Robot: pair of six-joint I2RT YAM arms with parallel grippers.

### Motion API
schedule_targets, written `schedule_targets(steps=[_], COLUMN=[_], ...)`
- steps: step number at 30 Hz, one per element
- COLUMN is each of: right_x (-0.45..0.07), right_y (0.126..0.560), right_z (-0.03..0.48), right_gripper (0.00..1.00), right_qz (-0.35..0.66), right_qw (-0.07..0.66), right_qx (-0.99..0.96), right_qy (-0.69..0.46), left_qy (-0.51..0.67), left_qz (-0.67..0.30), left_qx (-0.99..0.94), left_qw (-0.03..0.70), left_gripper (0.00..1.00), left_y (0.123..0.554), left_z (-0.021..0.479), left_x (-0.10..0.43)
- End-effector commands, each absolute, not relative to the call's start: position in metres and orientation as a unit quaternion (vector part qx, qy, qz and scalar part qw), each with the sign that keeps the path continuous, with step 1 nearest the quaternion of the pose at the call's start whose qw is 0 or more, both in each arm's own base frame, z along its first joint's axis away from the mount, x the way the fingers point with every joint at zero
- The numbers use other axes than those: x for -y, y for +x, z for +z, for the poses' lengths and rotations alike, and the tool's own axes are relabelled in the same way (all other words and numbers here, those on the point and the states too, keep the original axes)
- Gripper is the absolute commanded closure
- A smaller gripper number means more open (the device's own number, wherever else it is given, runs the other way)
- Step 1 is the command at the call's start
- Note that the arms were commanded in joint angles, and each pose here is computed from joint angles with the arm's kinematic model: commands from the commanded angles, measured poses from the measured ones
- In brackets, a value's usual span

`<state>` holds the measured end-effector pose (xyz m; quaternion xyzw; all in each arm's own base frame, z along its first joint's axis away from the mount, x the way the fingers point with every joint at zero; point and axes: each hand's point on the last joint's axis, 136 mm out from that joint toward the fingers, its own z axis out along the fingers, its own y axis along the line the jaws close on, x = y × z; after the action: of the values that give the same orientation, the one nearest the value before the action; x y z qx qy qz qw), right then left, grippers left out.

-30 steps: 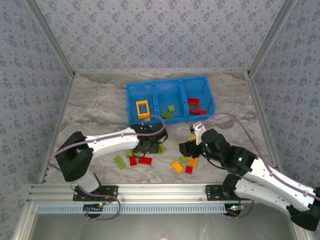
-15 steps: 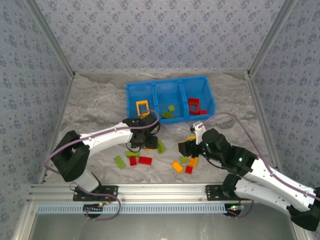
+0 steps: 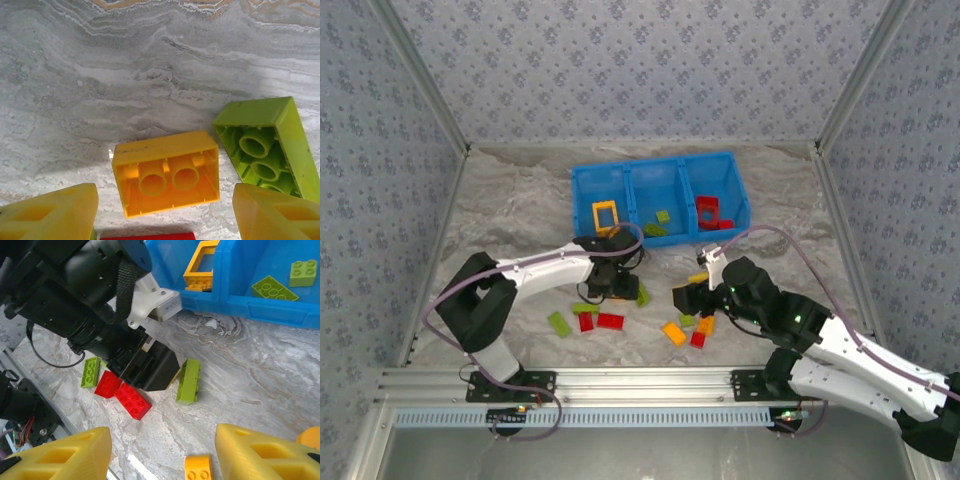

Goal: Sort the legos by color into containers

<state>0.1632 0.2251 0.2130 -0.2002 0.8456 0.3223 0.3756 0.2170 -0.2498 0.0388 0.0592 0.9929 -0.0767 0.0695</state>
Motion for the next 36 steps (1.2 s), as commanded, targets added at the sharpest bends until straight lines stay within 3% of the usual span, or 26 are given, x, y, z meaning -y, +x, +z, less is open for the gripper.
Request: schedule_targets(steps=[1,12,19,25,36], right_x=[-0.231,-0.228,-0.232,-0.249,-0.264], right_y=[0.159,0.159,0.16,0.17,0.183], right_z=[0.217,0.215,0.224,0.239,0.245], right_gripper=[0.41,0.41,0.41,0.41,0.41], right_qz=[0.337,0.333,0.338,0.34,0.333], right_qw=[0.376,0.378,0.387,0.396,0.403], right_qx=[-0.836,-0.838,-0.829,-0.821,-0.822], right_qy=[-0.214,-0.211,-0.219,-0.231,-0.226], left_qy=[0.067,0.066,0.048,0.043,-0.007], left_qz=[-0.072,-0.021,-0.02,-0.032,0.098], left_qx=[-0.993,-0.993,-0.983,-0.974,-0.969], left_qw=[0.061,0.096,0.174,0.22,0.225], left_gripper=[0.31,0.6,0.6,0.6,0.62], left_y=[0.221,0.228,0.242,0.285,0.359], left_z=[0.031,0.043,0.117,0.166,0.158], left_x=[0.256,0.245,0.229,0.221,0.196])
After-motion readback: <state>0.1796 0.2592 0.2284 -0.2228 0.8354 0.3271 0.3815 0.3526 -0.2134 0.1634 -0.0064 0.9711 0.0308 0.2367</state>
